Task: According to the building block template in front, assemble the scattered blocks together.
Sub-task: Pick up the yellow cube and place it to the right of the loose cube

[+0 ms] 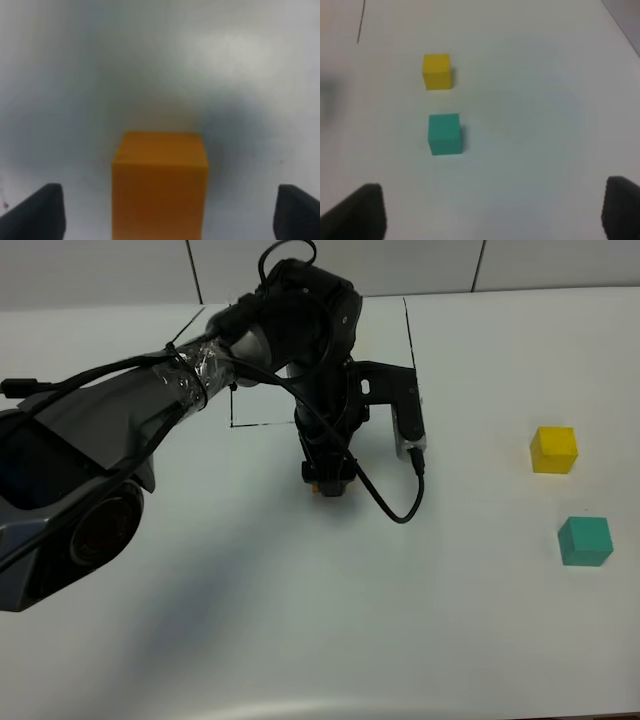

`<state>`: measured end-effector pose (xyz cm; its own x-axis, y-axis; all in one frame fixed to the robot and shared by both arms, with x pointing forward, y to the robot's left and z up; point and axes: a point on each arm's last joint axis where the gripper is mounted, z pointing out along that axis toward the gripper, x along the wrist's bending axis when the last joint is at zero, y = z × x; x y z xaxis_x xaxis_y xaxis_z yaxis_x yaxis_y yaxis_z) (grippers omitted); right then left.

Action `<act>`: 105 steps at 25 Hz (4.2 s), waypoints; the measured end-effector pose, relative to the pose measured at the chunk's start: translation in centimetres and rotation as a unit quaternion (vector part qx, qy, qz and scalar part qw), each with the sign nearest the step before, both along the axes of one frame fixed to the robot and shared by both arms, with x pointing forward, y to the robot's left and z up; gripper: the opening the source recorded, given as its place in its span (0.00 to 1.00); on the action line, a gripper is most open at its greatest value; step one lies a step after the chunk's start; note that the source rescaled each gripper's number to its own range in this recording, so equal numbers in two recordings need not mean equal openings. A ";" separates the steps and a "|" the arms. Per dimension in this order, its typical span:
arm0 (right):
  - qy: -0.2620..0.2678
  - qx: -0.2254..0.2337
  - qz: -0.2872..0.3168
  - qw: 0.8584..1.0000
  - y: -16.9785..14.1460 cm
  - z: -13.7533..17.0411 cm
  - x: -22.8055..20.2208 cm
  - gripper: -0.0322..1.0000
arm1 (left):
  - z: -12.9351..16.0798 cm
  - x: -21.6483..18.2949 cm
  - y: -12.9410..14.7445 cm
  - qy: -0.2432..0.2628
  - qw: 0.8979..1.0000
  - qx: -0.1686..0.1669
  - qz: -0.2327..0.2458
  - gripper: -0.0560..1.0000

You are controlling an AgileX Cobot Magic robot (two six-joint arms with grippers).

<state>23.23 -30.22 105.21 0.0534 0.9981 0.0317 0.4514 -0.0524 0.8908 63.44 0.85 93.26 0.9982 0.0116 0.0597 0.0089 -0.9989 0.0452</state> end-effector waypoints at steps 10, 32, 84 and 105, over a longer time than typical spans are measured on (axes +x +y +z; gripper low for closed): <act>0.000 0.000 0.000 1.000 0.0 0.0 0.0 0.76 | 7.7 1.2 3.3 -0.051 0.979 -0.076 0.182 0.95; 0.000 0.000 0.000 1.000 0.0 0.0 0.0 0.76 | 17.3 -3.9 25.3 -0.167 0.801 -0.184 0.544 0.95; 0.000 0.000 0.000 1.000 0.0 0.0 0.0 0.76 | 11.2 -40.7 28.9 -0.265 0.665 -0.375 0.589 0.84; 0.000 0.000 0.000 1.000 0.0 0.0 0.0 0.76 | 11.2 -40.7 28.9 -0.266 0.666 -0.374 0.588 0.46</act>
<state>23.23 -30.22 105.21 0.0534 0.9981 0.0317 0.4514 -0.0524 0.8908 22.71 29.75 104.48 0.1125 0.9918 -0.0610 0.5497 -0.0110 0.8353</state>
